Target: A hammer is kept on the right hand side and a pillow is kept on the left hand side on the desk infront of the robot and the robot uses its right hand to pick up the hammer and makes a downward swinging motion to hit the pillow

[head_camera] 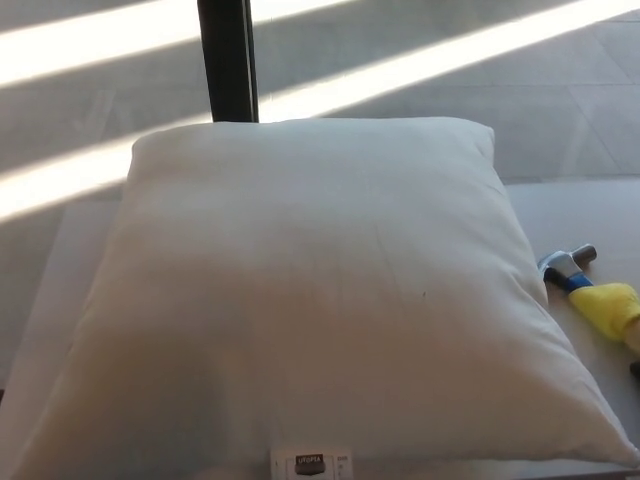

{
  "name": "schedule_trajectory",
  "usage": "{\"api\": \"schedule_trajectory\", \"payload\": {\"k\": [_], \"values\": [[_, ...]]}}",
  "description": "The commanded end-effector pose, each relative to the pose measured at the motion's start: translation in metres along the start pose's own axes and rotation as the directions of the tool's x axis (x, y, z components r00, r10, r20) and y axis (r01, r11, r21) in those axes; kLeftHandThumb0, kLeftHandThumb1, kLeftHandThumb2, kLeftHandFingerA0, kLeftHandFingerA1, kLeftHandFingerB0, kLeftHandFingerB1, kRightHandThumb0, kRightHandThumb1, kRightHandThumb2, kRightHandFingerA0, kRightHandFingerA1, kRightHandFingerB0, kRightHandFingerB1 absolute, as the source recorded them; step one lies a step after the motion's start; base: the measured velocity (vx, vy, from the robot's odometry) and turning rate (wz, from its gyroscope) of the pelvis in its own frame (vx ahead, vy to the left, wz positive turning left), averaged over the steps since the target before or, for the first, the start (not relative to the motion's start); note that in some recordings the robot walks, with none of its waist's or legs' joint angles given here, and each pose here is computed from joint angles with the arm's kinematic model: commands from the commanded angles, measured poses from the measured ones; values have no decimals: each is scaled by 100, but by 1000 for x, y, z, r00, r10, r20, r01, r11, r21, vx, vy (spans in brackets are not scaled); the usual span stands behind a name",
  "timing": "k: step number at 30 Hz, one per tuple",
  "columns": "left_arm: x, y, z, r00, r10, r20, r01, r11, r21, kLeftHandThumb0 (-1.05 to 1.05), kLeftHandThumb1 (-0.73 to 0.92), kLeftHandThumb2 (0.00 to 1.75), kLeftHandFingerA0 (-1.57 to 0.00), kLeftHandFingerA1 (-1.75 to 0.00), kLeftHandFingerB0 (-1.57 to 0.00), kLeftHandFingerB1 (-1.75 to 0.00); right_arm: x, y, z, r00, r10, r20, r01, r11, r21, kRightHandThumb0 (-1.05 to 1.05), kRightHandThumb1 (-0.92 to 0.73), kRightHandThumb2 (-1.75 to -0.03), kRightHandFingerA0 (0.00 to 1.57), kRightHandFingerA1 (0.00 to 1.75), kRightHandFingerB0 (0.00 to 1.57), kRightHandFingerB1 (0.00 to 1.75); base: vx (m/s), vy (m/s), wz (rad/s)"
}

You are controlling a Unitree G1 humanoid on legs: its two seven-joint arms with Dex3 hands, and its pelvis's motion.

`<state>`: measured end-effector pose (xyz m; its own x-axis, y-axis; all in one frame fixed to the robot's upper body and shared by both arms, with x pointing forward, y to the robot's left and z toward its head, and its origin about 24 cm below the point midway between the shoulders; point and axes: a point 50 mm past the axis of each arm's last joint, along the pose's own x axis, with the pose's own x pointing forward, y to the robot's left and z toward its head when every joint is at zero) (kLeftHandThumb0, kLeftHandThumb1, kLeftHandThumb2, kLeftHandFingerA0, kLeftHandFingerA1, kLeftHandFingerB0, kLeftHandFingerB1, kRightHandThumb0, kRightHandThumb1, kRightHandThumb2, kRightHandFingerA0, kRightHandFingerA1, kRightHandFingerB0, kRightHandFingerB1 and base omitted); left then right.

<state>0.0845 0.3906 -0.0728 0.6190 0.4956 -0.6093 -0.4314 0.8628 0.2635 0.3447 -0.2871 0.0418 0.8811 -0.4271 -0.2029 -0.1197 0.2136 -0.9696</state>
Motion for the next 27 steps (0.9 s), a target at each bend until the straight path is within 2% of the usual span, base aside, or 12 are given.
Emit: {"api": "schedule_trajectory", "payload": {"k": [1, 3, 4, 9, 10, 12, 13, 15, 21, 22, 24, 27], "values": [[-2, 7, 2, 1000, 4, 9, -4, 1000, 2, -68, 67, 61, -80, -54, -71, -47, 3, -5, -5, 995, 74, -62, -72, 997, 41, -44, -87, -69, 77, 144, 68, 74, 0, 0, 0], [-2, 7, 2, 1000, 0, 15, 0, 1000, 15, -67, 68, 61, -80, -55, -71, -47, 4, -10, -5, 996, 67, -60, -64, 997, 51, -43, -89, -66, 84, 124, 74, 68, 0, 0, 0], [-2, 7, 1, 1000, 3, 11, -3, 1000, 15, -67, 68, 61, -81, -54, -70, -46, 6, -16, -5, 994, 75, -78, -72, 996, 43, -45, -85, -64, 64, 83, 74, 71, 0, 0, 0], [-3, 12, 2, 1000, 18, 6, -18, 1000, 14, -64, 68, 61, -81, -53, -71, -46, 8, -24, -1, 995, 83, -56, -78, 993, 87, -38, -79, -66, 71, 100, 72, 80, 0, 0, 0], [-3, 12, 3, 1000, 21, 7, -21, 1000, 14, -65, 68, 61, -81, -53, -71, -46, 8, -25, -1, 997, 67, -49, -62, 992, 107, -36, -75, -71, 77, 140, 73, 97, 0, 0, 0], [-3, 12, 2, 1000, 11, 13, -11, 1000, 24, -66, 69, 61, -78, -52, -68, -46, 9, -28, -4, 997, 63, -44, -59, 994, 87, -39, -77, -73, 87, 155, 76, 117, 0, 0, 0], [-3, 12, 2, 1000, 12, 14, -12, 1000, 26, -66, 69, 61, -79, -52, -69, -46, 9, -30, -4, 996, 70, -54, -65, 994, 92, -40, -81, -71, 84, 128, 76, 93, 0, 0, 0], [-4, 14, 0, 1000, 18, 8, -18, 1000, 18, -66, 68, 61, -78, -52, -69, -46, 10, -32, -2, 996, 63, -59, -56, 992, 114, -38, -81, -74, 88, 147, 78, 110, 0, 0, 0], [-4, 15, 0, 1000, 19, -2, -19, 1000, 11, -65, 69, 61, -76, -51, -67, -46, 12, -46, 3, 996, 63, -66, -47, 975, 218, -40, -85, -75, 69, 117, 69, 86, 0, 0, 0], [-4, 15, 0, 1000, 18, 0, -18, 1000, 8, -66, 68, 61, -78, -53, -69, -47, 12, -48, 4, 996, 61, -60, -46, 973, 224, -38, -84, -79, 66, 86, 71, 78, 0, 0, 0], [-4, 15, 0, 1000, 17, 3, -17, 1000, 3, -66, 68, 61, -78, -53, -69, -47, 12, -51, 4, 997, 59, -52, -46, 971, 233, -38, -84, -79, 66, 86, 71, 78, 0, 0, 0], [-7, 17, -5, 1000, 22, -10, -21, 1000, 9, -68, 68, 61, -76, -51, -67, -46, 11, -54, 6, 997, 70, -26, -54, 918, 392, -34, -65, -96, 86, 170, 74, 137, 0, 0, 0]]}}
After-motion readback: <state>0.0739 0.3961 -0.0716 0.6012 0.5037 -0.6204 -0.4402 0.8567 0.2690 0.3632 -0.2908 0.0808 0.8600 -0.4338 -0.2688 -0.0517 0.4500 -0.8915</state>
